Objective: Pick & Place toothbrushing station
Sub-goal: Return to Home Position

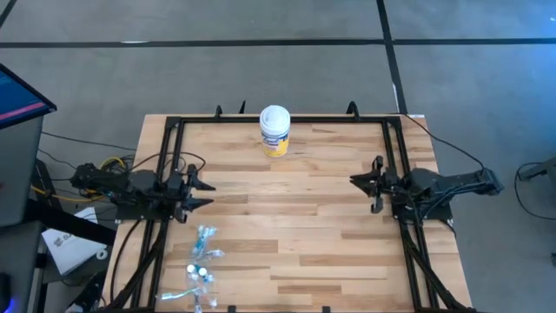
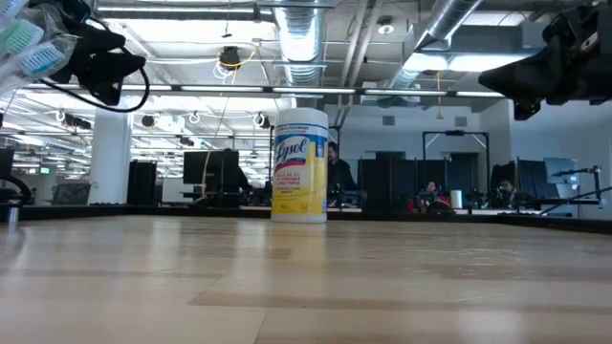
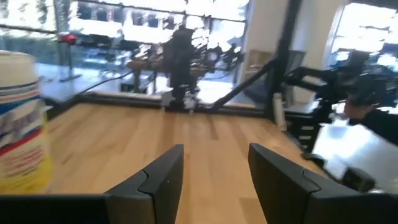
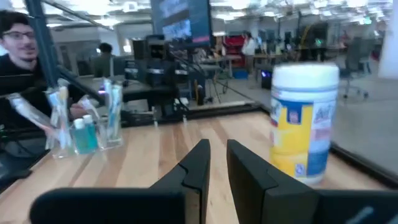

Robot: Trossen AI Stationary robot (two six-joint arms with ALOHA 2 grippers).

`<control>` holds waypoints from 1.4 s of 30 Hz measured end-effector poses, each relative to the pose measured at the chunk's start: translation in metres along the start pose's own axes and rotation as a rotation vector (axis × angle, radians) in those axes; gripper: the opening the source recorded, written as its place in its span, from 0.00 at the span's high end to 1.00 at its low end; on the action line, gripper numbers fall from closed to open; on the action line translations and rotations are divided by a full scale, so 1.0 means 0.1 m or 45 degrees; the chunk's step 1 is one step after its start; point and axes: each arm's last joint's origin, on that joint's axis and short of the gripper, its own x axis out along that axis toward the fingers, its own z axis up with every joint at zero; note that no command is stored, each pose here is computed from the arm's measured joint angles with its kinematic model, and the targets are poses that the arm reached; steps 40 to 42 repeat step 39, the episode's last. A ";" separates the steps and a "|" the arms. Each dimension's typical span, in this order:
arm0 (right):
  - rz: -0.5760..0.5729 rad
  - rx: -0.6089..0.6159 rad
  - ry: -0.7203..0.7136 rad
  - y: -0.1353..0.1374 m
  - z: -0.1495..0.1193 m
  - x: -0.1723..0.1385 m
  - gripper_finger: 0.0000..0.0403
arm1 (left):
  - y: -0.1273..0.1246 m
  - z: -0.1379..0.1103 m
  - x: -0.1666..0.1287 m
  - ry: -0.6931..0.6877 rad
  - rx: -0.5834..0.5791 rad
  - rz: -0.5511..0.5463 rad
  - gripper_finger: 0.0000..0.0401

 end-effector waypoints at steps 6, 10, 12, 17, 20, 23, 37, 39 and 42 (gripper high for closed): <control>0.009 0.098 0.026 0.01 -0.03 0.00 0.88 | -0.01 -0.08 0.04 -0.113 0.008 -0.103 0.56; 0.017 0.102 0.024 0.01 -0.03 0.00 0.88 | -0.01 -0.05 0.04 -0.140 -0.032 -0.117 0.56; 0.014 0.101 0.026 0.01 -0.03 0.00 0.88 | -0.03 -0.02 0.03 -0.177 -0.031 -0.163 0.56; 0.015 0.102 0.026 0.01 -0.03 0.00 0.88 | -0.06 0.10 0.00 -0.340 0.033 -0.287 0.56; 0.014 0.102 0.026 0.01 -0.03 0.00 0.88 | -0.06 0.08 0.01 -0.322 0.104 -0.277 0.56; 0.014 0.102 0.026 0.01 -0.03 0.00 0.88 | -0.06 0.06 0.04 -0.285 0.101 -0.275 0.56; 0.015 0.102 0.025 0.01 -0.03 0.00 0.88 | -0.07 -0.04 0.14 -0.133 0.114 -0.265 0.56; 0.015 0.102 0.025 0.01 -0.03 0.00 0.88 | -0.07 -0.05 0.15 -0.115 0.115 -0.263 0.56; 0.015 0.102 0.025 0.01 -0.03 0.00 0.88 | -0.07 -0.05 0.15 -0.115 0.115 -0.263 0.56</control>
